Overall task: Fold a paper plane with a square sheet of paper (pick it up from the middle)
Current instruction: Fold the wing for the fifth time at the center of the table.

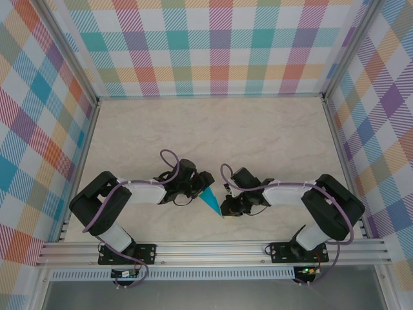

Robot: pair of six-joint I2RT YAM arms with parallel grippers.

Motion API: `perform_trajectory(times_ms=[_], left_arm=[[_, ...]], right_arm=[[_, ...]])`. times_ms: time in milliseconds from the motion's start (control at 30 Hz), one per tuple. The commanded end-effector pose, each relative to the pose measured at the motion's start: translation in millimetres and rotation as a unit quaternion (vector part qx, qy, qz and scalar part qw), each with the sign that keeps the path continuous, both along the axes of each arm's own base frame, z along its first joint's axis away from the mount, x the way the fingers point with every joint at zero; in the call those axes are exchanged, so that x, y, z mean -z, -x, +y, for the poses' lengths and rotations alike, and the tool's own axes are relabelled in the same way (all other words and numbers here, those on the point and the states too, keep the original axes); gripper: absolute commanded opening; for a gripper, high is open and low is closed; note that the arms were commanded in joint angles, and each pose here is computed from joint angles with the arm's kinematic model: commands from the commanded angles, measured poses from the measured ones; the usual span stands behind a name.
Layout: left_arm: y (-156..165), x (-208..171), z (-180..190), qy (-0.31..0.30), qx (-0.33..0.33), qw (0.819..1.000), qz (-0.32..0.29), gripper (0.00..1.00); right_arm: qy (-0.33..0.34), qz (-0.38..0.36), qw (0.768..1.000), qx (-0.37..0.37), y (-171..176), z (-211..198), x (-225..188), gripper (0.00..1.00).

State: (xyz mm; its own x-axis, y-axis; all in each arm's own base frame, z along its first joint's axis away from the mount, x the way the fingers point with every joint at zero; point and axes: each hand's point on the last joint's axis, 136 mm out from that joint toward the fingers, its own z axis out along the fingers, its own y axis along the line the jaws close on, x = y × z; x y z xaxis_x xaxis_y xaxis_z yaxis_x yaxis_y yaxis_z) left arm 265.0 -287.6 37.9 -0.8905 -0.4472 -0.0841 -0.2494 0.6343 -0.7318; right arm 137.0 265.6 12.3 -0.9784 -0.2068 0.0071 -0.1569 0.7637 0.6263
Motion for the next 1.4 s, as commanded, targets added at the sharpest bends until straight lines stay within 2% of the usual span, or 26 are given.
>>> perform_trajectory(times_ms=[0,233,400,700,933,1033,1233,1367], left_arm=[[11,23,15,-0.05,0.0,0.998,0.024,0.6],[11,22,14,-0.047,0.0,0.999,0.023,0.6],[10,21,14,-0.047,-0.001,0.999,0.023,0.6],[9,21,12,-0.044,0.001,0.999,0.021,0.6],[6,11,7,-0.036,0.012,0.999,0.005,0.61],[2,-4,3,-0.033,0.027,0.999,-0.018,0.61],[-6,-59,3,-0.032,0.046,0.994,-0.089,0.63],[3,-64,15,-0.02,0.033,0.994,-0.103,0.63]], right_arm=[[0.04,0.015,0.999,-0.015,19,-23,3,0.13],[-0.05,-0.043,0.998,-0.011,-9,15,-52,0.16],[-0.102,-0.036,0.994,-0.009,-25,53,-61,0.17],[-0.044,-0.024,0.998,0.037,-48,57,-26,0.15],[0.063,0.016,0.996,0.059,-29,15,26,0.1],[0.077,0.028,0.995,0.062,-20,5,37,0.08],[0.091,0.038,0.993,0.062,-16,0,43,0.06],[0.093,0.043,0.993,0.064,-18,3,44,0.06]])
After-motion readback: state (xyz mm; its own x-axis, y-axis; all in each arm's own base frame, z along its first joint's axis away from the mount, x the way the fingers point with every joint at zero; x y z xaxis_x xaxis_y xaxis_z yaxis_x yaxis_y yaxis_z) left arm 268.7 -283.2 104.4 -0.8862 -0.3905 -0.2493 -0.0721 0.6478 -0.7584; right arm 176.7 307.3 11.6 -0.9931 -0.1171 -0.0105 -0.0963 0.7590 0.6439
